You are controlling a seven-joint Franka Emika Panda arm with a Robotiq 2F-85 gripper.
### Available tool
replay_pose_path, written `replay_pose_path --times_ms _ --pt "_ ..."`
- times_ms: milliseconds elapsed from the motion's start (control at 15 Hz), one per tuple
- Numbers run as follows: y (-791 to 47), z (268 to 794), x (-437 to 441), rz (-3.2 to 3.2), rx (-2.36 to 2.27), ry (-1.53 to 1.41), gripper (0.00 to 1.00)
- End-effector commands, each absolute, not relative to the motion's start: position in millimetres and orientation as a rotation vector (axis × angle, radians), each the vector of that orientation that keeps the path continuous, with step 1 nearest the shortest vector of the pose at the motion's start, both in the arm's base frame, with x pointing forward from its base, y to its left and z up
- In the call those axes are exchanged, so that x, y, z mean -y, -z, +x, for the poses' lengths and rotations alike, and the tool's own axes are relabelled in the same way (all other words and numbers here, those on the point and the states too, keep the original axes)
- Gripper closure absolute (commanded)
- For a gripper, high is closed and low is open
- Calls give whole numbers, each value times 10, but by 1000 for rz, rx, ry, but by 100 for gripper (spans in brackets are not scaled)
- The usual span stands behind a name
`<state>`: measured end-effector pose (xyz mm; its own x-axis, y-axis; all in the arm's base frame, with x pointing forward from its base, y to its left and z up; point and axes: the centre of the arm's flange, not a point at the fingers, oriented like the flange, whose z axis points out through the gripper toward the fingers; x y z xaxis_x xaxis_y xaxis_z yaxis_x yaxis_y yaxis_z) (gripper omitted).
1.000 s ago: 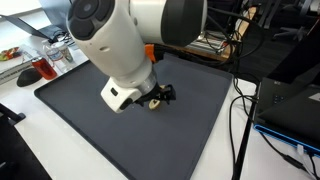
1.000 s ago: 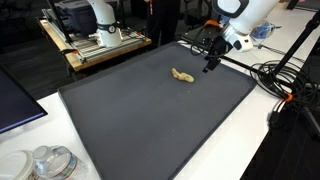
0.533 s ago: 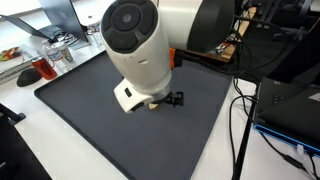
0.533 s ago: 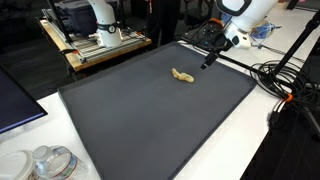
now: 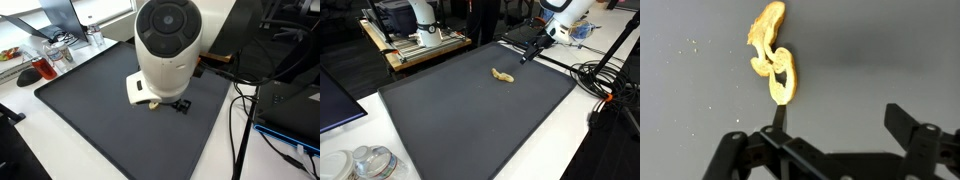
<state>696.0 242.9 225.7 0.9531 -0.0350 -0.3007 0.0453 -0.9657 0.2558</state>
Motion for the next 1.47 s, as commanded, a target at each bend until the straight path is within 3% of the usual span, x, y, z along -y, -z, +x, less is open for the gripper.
replay_pose_path --times_ms 0,1400 --pt "-2364 6775 -2487 2758 148 414 0" --pt "-2939 5630 -1908 2886 27 128 0"
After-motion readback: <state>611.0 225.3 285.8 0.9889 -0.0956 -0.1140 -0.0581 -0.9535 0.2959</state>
